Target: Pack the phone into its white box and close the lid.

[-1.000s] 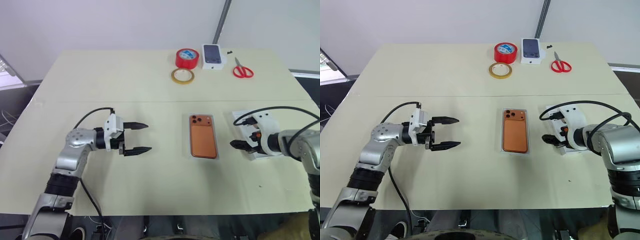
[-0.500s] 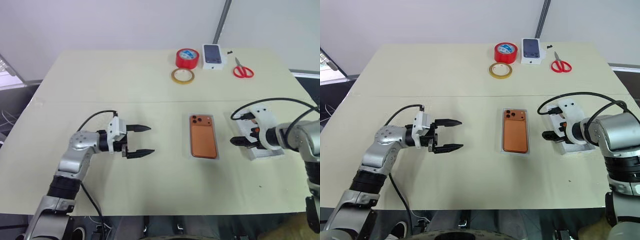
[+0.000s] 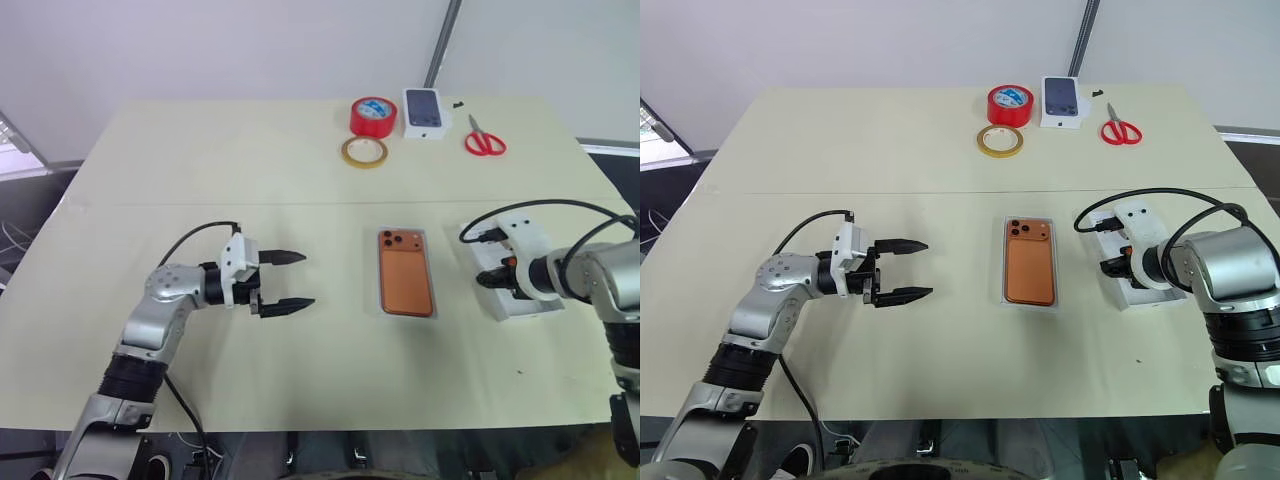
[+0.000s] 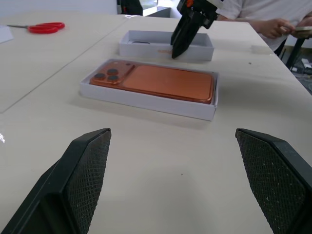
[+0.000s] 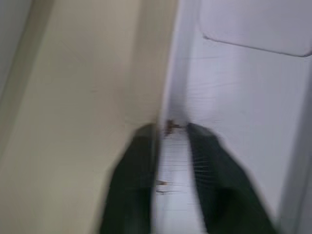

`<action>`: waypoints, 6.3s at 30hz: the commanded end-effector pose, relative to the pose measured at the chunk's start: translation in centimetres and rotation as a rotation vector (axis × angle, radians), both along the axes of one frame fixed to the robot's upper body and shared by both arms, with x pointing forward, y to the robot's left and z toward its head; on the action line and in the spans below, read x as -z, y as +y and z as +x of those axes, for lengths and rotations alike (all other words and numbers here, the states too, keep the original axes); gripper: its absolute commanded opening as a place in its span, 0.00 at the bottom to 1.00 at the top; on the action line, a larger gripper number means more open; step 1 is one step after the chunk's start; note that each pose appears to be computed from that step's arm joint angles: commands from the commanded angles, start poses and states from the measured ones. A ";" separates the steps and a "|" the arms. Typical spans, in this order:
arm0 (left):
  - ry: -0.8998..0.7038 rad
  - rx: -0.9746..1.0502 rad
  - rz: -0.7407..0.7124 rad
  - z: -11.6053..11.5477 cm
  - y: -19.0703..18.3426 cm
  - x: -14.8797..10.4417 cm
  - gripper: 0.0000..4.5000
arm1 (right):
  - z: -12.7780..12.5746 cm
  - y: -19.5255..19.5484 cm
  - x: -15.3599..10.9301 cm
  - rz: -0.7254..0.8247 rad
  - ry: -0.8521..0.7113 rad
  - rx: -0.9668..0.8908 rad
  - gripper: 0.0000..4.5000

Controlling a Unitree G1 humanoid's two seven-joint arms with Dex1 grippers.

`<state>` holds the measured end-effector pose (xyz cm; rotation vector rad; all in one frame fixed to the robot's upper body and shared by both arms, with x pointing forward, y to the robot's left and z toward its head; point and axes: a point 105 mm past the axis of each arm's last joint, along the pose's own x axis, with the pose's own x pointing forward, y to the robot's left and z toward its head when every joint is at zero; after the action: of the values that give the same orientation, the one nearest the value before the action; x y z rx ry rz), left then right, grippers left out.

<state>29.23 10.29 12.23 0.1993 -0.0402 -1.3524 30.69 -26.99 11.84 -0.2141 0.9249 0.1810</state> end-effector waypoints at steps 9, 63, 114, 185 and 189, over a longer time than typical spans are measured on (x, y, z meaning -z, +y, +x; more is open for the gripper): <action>-0.027 -0.001 -0.023 0.0 -0.3 -1.0 0.95 | 1.0 1.0 -1.6 0.119 -0.076 0.029 0.01; 0.025 -0.151 -0.146 1.7 -0.1 -3.1 0.95 | -6.0 18.8 -9.1 1.237 -0.258 -0.327 0.01; 0.074 -0.037 -0.196 2.4 -12.8 0.8 0.01 | -2.5 6.4 -3.2 0.960 -0.338 0.118 0.82; 0.000 -0.052 -0.010 4.1 -14.6 1.7 0.01 | -1.0 6.0 0.6 0.015 -0.684 -0.402 0.00; 0.000 -0.048 0.001 3.9 -14.5 2.0 0.01 | -1.0 5.7 1.4 -0.023 -0.660 -0.404 0.00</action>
<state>33.74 -2.95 8.48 0.1873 0.0516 -1.2639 29.89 -22.44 10.45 -0.4392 0.2344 0.3967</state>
